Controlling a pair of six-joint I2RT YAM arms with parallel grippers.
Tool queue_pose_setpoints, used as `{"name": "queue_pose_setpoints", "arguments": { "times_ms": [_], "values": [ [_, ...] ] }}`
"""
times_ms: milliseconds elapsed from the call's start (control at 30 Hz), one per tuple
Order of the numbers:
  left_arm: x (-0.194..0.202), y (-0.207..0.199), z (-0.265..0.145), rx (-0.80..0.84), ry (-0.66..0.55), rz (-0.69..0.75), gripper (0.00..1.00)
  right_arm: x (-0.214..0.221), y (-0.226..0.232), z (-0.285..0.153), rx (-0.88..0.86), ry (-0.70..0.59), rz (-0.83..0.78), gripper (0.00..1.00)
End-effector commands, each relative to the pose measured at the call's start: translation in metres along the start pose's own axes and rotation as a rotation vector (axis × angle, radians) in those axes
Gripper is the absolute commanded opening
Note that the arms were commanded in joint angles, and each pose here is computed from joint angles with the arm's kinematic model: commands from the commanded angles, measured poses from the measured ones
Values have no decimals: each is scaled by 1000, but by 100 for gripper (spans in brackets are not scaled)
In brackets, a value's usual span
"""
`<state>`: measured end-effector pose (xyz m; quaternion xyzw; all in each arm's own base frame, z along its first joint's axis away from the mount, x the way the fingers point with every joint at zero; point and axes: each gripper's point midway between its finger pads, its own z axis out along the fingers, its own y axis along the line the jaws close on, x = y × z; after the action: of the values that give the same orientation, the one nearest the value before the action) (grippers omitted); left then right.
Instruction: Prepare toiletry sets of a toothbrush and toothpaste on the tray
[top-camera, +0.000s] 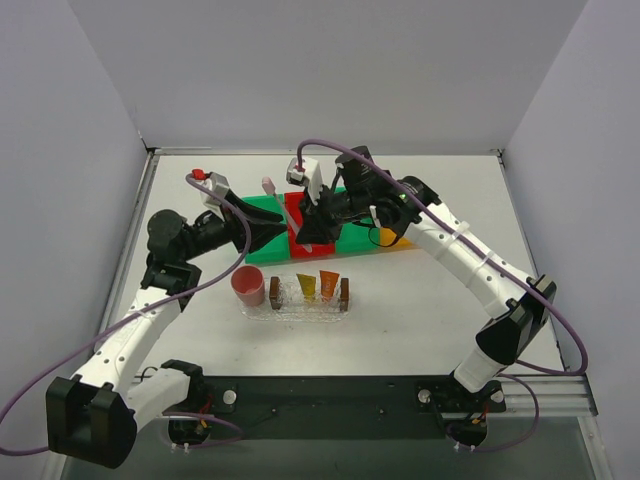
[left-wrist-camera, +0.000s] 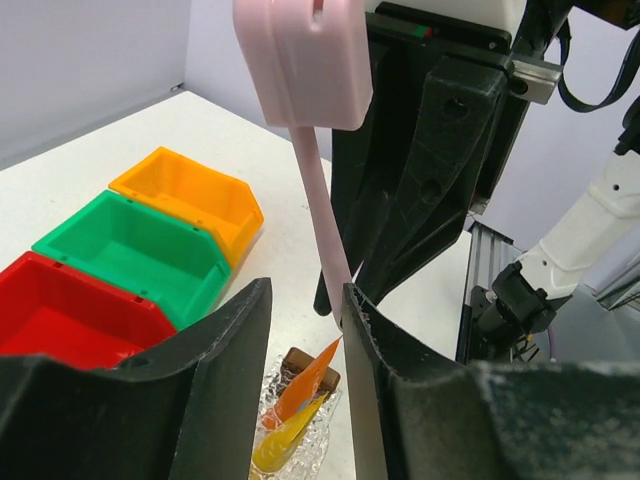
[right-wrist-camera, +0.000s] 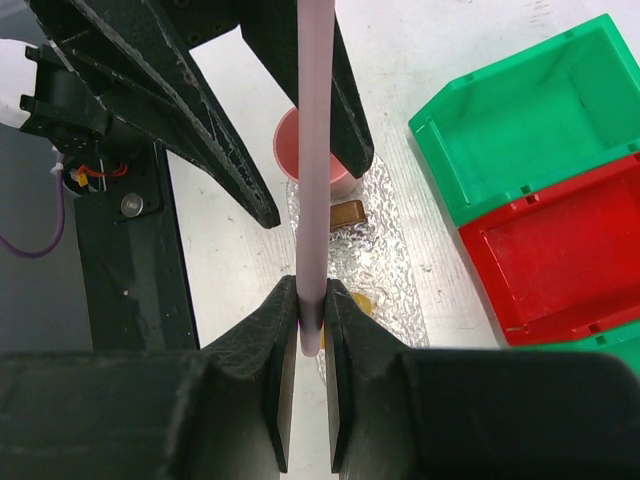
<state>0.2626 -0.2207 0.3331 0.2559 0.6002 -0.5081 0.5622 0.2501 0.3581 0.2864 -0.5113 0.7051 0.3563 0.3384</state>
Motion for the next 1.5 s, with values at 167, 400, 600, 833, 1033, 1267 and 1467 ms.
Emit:
{"name": "queue_pose_setpoints", "arguments": {
  "times_ms": [167, 400, 600, 833, 1033, 1267, 1467],
  "values": [
    [-22, -22, 3, 103, -31, 66, 48, -15, 9, -7, -10, -32, -61, 0],
    [-38, -21, 5, 86, -94, 108, 51, -12, 13, -3, -23, -18, -67, 0],
    [-46, -20, 4, 72, -129, 154, 51, -6, 17, -1, -37, 2, -80, 0],
    [-54, -22, 4, 66, -151, 187, 46, -2, 21, 1, -48, 20, -90, 0],
    [-60, -24, 3, 69, -163, 200, 38, 2, 21, 2, -47, 32, -94, 0],
    [-59, -22, 3, 61, -158, 198, 16, 7, 20, 4, -51, 47, -89, 0],
    [-55, -20, 2, 52, -142, 198, 0, 12, 20, 7, -53, 63, -87, 0]
  ]
}}
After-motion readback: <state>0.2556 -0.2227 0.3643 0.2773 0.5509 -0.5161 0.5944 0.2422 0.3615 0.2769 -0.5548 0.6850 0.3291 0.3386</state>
